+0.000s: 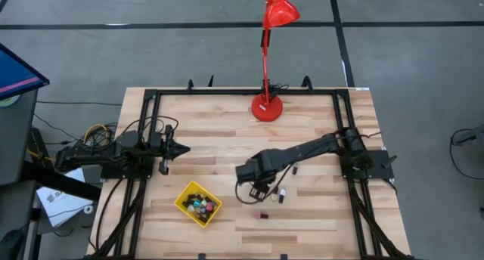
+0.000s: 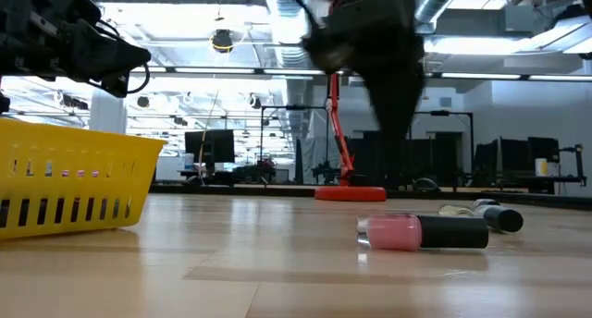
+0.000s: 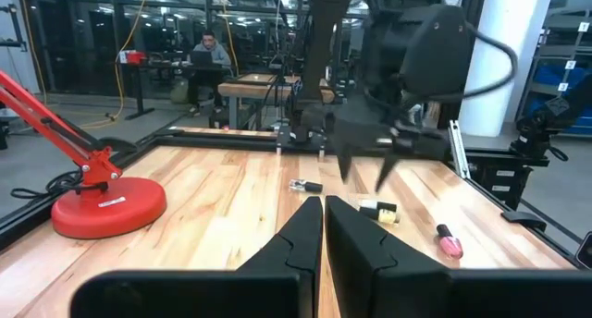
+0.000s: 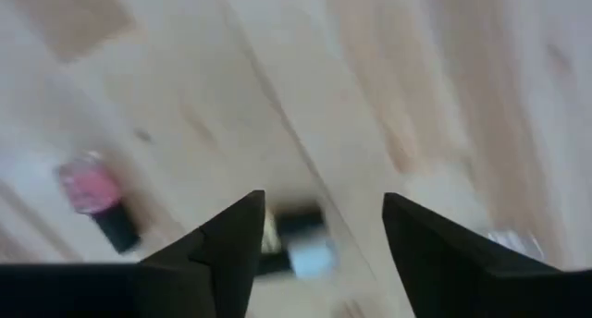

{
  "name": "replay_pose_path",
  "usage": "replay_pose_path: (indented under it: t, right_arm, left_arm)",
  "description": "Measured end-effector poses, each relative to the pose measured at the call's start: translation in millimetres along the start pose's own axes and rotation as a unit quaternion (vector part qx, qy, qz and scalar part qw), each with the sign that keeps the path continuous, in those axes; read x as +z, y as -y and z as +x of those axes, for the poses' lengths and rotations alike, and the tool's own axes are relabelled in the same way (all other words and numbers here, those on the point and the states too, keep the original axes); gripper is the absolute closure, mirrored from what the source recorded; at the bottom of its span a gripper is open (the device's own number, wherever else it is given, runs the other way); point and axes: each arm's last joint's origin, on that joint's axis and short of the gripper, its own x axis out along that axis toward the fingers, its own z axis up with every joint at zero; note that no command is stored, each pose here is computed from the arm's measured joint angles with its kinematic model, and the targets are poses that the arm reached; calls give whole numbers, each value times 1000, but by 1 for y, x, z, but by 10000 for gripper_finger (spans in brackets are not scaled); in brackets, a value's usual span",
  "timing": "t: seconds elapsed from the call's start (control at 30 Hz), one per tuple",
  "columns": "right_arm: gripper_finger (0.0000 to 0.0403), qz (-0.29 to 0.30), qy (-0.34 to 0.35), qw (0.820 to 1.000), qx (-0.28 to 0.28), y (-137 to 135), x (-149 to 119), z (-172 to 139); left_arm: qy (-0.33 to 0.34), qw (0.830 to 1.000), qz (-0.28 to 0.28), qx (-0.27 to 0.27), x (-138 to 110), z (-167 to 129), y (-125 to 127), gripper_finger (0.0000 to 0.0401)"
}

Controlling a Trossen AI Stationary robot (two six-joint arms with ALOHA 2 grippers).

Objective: Pick & Place Nail Polish
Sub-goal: Put the transparent nail polish bottle into the yellow basket

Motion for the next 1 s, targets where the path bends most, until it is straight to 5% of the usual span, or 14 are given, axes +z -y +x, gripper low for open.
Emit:
replay_pose_path:
  t: [0.3,0.63,1.0]
  right_arm:
    - [152,125,-73,985,-95,39,-22,9]
    - [152,348,-9,937,17,102,-71,24]
    - [152,402,-13,915,31,102,-71,67]
  left_arm:
    - [0,1000,0,-1,0,0,0,388]
    - [0,1000,0,-1,0,0,0,388]
    - [1,1000,0,0,0,0,0,388]
